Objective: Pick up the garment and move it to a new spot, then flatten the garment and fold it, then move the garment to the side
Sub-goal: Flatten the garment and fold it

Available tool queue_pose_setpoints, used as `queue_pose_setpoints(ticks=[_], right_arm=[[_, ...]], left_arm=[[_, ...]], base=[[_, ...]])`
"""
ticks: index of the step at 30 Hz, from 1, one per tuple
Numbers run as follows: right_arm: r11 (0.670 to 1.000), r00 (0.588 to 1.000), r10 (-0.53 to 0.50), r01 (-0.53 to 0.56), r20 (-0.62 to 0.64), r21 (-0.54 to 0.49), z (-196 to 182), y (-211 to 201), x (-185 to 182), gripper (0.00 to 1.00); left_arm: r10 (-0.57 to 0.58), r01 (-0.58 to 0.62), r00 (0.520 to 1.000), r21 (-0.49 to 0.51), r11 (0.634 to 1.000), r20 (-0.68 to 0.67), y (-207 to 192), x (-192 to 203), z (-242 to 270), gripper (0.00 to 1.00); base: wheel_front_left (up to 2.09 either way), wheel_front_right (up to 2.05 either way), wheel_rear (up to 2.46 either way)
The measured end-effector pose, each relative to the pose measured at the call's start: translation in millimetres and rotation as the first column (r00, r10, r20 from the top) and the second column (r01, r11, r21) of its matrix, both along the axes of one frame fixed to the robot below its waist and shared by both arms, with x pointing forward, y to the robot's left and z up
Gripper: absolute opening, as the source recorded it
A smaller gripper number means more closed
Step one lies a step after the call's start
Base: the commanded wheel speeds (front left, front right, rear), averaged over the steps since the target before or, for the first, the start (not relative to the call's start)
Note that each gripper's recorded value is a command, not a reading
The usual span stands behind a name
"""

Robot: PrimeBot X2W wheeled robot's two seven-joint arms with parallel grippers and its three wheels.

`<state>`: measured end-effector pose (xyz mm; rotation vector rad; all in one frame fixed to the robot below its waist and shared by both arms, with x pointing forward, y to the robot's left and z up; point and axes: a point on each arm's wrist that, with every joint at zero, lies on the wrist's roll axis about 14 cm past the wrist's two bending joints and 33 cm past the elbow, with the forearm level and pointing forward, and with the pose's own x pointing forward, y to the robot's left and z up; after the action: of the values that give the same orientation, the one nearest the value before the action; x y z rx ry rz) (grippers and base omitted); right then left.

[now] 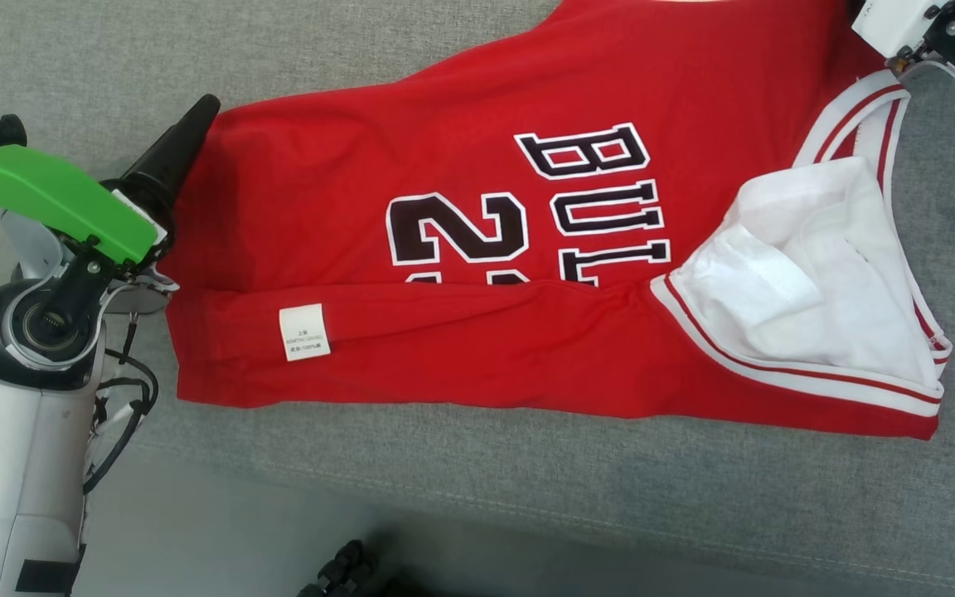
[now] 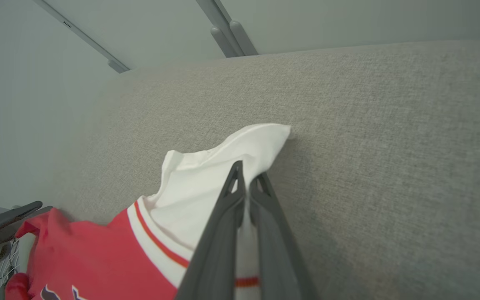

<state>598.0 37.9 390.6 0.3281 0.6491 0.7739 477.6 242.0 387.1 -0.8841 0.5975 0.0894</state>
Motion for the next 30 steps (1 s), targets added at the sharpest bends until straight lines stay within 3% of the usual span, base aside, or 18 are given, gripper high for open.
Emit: queue_pose_setpoints(ticks=[7,18,19,21,23,24,25,30], right_arm=[[1.0,1.0,-0.017,0.017,0.024,0.004,-1,-3,1,0.0],[1.0,1.0,-0.007,0.007,0.008,0.014,-8,-4,-7,0.0],[1.0,1.0,-0.007,0.007,0.007,0.014,-8,-5,-8,0.0],[1.0,1.0,-0.005,0.005,0.004,0.015,-9,-4,-9,0.0],[1.0,1.0,-0.009,0.009,0.005,0.016,-9,-5,-9,0.0],[1.0,1.0,-0.009,0.009,0.005,0.015,-10,-5,-9,0.0],[1.0,1.0,-0.006,0.006,0.004,0.015,-10,-6,-9,0.0],[1.0,1.0,-0.008,0.008,0.012,0.024,-8,-5,-9,0.0]], left_arm=[[-0.035,0.035,0.999,-0.006,0.999,0.023,-11,5,0,1.0],[-0.127,0.129,0.991,0.075,0.989,-0.033,-16,5,-17,1.0],[-0.129,0.132,0.991,0.076,0.988,-0.038,-16,5,-18,0.96],[-0.132,0.135,0.99,0.078,0.988,-0.042,-15,6,-19,0.51],[-0.138,0.142,0.989,0.081,0.987,-0.05,-14,5,-20,0.31],[-0.144,0.149,0.988,0.082,0.985,-0.053,-15,4,-21,0.1],[-0.151,0.155,0.987,0.083,0.984,-0.056,-17,4,-22,0.0],[-0.147,0.148,0.989,0.092,0.985,-0.014,-18,8,-17,0.0]], base=[[0.0,0.0,0.0],[0.0,0.0,0.0],[0.0,0.0,0.0],[0.0,0.0,0.0],[0.0,0.0,0.0],[0.0,0.0,0.0],[0.0,0.0,0.0],[0.0,0.0,0.0]])
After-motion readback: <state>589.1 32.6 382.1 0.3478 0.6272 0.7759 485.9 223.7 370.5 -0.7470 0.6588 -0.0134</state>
